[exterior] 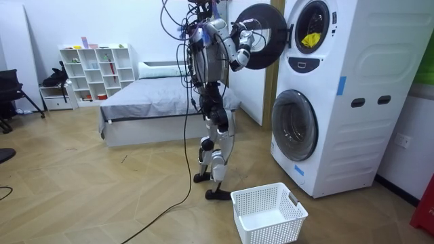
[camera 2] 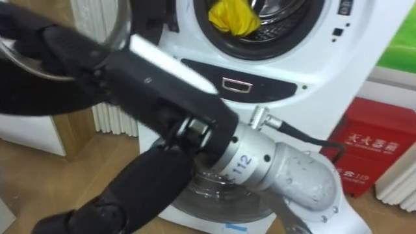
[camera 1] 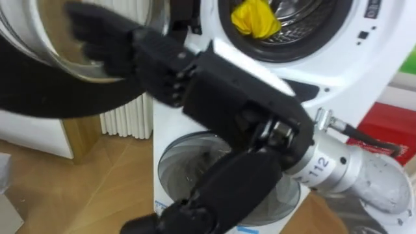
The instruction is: Pick clothes from washing machine
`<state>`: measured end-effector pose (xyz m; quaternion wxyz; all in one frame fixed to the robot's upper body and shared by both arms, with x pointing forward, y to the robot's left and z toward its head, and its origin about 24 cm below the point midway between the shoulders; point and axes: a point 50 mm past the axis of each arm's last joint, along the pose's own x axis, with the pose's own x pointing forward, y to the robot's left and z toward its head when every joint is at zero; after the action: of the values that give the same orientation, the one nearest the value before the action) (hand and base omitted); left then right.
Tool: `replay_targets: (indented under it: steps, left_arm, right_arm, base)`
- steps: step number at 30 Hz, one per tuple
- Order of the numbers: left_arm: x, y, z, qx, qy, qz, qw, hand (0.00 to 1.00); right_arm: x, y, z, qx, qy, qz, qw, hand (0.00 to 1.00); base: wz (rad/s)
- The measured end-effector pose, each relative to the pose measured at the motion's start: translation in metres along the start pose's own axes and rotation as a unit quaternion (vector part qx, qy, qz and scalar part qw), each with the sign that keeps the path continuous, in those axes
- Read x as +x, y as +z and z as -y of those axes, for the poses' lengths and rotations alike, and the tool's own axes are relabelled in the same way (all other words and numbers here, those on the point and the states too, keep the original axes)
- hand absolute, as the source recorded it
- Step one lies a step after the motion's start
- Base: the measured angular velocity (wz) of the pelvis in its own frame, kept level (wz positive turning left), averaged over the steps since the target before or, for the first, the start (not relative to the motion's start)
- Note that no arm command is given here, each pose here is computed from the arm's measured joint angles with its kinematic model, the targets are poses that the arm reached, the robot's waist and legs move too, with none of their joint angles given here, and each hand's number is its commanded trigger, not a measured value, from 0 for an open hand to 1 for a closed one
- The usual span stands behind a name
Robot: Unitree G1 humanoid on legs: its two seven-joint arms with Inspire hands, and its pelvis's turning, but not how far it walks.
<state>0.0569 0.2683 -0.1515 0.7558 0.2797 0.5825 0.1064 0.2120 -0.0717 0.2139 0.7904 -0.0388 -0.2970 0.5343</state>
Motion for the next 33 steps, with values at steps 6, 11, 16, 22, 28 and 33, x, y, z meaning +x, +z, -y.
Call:
replay_targets:
  steps: [6, 11, 16, 22, 28, 33]
  left_arm:
    - [-0.001, -0.005, 0.002, 0.0, 0.0, -0.006, 1.0, 0.0]
    - [-0.001, -0.005, 0.001, -0.011, 0.003, -0.003, 1.0, 0.0]
    - [-0.003, -0.007, 0.007, -0.013, -0.005, -0.005, 1.0, 0.0]
    - [-0.007, -0.017, 0.014, -0.014, -0.012, -0.017, 1.0, 0.0]
    - [-0.007, -0.02, 0.017, -0.012, -0.004, -0.028, 1.0, 0.0]
    - [-0.008, -0.023, 0.019, -0.009, -0.007, -0.035, 0.999, 0.0]
  right_arm:
    - [-0.001, -0.001, 0.001, -0.006, -0.002, -0.007, 1.0, 0.0]
    - [-0.006, 0.002, 0.01, -0.027, -0.03, -0.011, 0.999, 0.0]
    - [-0.017, -0.004, 0.011, -0.032, -0.065, -0.034, 0.997, 0.0]
    - [-0.039, -0.01, 0.017, -0.042, -0.126, -0.07, 0.989, 0.0]
    - [-0.044, -0.008, 0.022, -0.05, -0.146, -0.071, 0.986, 0.0]
    - [-0.055, -0.001, 0.035, -0.072, -0.203, -0.069, 0.974, 0.0]
  base:
    - [0.02]
    - [-0.01]
    - [0.0]
    - [0.04]
    - [-0.05]
    - [-0.04]
